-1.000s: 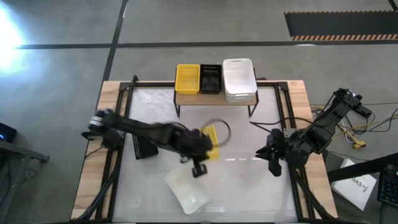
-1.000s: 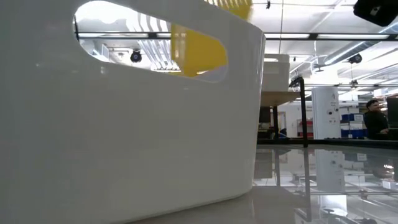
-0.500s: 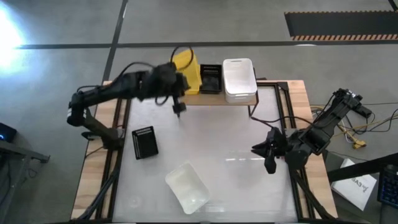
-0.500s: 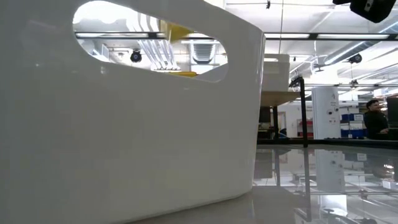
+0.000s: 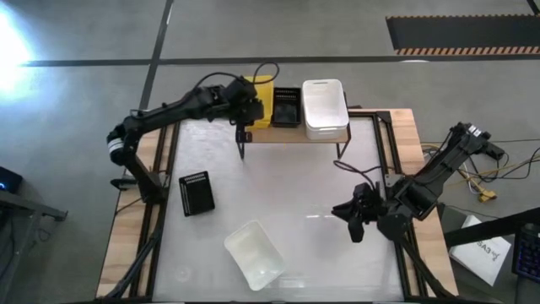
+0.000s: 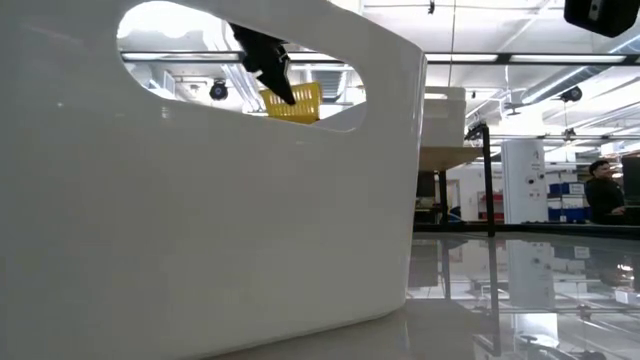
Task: Stack baskets on shelf by color
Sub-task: Stack the yellow bin on top of the yellow bins on the shelf, then stack the black bin on top of the black bins on the shelf
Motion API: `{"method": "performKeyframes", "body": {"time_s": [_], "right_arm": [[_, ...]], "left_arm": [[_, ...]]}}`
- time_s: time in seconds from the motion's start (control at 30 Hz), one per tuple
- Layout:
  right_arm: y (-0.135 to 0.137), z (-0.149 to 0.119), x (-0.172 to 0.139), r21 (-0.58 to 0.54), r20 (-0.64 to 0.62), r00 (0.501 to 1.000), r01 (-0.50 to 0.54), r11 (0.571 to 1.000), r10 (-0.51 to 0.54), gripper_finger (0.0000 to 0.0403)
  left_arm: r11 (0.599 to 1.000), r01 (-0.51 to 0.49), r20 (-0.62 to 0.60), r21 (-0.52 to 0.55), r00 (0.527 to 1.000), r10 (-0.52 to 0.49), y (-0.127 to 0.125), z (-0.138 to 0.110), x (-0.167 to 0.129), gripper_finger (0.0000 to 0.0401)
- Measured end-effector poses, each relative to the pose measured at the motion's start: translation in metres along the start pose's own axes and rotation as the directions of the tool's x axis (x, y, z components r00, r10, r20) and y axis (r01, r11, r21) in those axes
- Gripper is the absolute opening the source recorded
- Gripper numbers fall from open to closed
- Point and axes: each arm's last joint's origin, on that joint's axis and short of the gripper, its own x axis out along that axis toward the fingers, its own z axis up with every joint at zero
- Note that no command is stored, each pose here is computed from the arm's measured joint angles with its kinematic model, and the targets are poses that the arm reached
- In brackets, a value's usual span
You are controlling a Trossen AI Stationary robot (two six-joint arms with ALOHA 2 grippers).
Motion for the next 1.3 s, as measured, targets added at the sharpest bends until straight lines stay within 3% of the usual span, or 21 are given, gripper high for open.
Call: {"method": "performKeyframes", "body": {"time_s": [0.5,0.8,0.93,1.03,1.17,1.3], "right_arm": [[0.012,-0.019,0.027,0.019,-0.018,0.999,0.037,0.999,-0.037,0.0066],[0.011,-0.015,0.022,-0.017,-0.011,1.0,0.023,1.0,-0.023,0.0066],[0.01,-0.013,0.02,-0.021,-0.01,1.0,0.022,1.0,-0.022,0.0066],[0.01,-0.013,0.02,-0.023,-0.01,1.0,0.022,1.0,-0.022,0.0066],[0.01,-0.014,0.021,-0.026,-0.012,1.0,0.026,0.999,-0.026,0.0066],[0.01,-0.017,0.025,-0.086,-0.015,0.999,0.039,0.995,-0.041,0.0066]], "left_arm": [[0.999,0.033,-0.067,0.015,0.997,-0.032,-0.005,-0.006,0.009,0.0007],[1.0,0.026,-0.004,-0.003,1.0,-0.026,0.002,0.003,-0.005,0.0114],[0.994,0.015,0.039,-0.106,0.999,-0.011,0.008,0.01,-0.015,0.0154],[0.968,0.09,0.064,-0.233,0.995,-0.077,0.006,0.01,-0.018,0.0163],[0.885,0.24,0.057,-0.398,0.97,-0.238,-0.013,0.007,-0.035,0.0152],[0.855,0.3,-0.021,-0.423,0.94,-0.341,-0.05,0.005,-0.063,0.013]]}}
